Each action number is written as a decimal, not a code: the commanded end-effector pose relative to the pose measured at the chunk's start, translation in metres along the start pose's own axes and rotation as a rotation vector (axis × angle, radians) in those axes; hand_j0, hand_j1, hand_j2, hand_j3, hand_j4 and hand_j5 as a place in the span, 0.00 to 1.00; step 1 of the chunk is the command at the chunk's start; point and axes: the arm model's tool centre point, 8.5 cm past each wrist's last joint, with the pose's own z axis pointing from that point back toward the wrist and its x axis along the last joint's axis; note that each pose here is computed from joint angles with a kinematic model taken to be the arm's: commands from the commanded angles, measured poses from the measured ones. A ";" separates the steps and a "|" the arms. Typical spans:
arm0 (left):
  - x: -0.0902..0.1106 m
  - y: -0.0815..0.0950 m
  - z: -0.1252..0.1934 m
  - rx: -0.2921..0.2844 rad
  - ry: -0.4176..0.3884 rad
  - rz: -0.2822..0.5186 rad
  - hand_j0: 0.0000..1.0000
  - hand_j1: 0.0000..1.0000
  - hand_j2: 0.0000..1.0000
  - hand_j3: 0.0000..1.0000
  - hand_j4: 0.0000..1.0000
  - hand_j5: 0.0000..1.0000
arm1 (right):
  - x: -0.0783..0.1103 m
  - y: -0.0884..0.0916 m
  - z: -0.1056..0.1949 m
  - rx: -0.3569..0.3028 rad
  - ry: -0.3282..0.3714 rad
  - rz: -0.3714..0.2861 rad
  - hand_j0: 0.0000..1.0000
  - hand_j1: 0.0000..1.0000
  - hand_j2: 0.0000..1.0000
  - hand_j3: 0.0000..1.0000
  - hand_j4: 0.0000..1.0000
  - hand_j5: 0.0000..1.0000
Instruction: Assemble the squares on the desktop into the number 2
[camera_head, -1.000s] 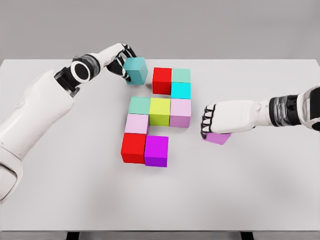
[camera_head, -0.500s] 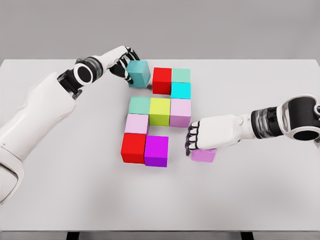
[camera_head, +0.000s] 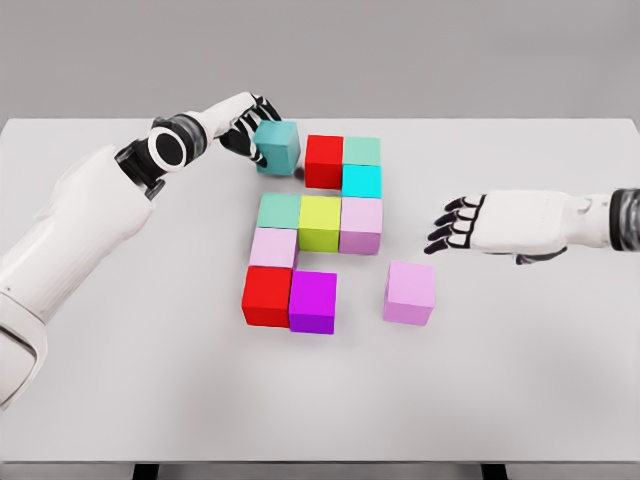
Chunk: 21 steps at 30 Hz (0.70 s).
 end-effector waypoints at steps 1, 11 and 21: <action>0.000 0.000 0.000 0.001 -0.002 -0.001 0.63 0.63 0.63 0.63 0.63 0.63 | -0.020 -0.008 0.042 0.007 0.114 0.017 1.00 1.00 1.00 1.00 1.00 1.00; 0.004 -0.001 0.001 -0.001 -0.016 -0.004 0.76 0.76 0.76 0.76 0.76 0.76 | 0.006 0.026 -0.003 -0.001 0.003 -0.072 1.00 1.00 1.00 1.00 1.00 1.00; 0.005 -0.002 0.000 -0.004 -0.020 -0.002 0.97 0.97 0.97 0.97 0.97 0.97 | 0.020 0.031 -0.034 0.000 -0.057 -0.069 1.00 1.00 1.00 1.00 1.00 1.00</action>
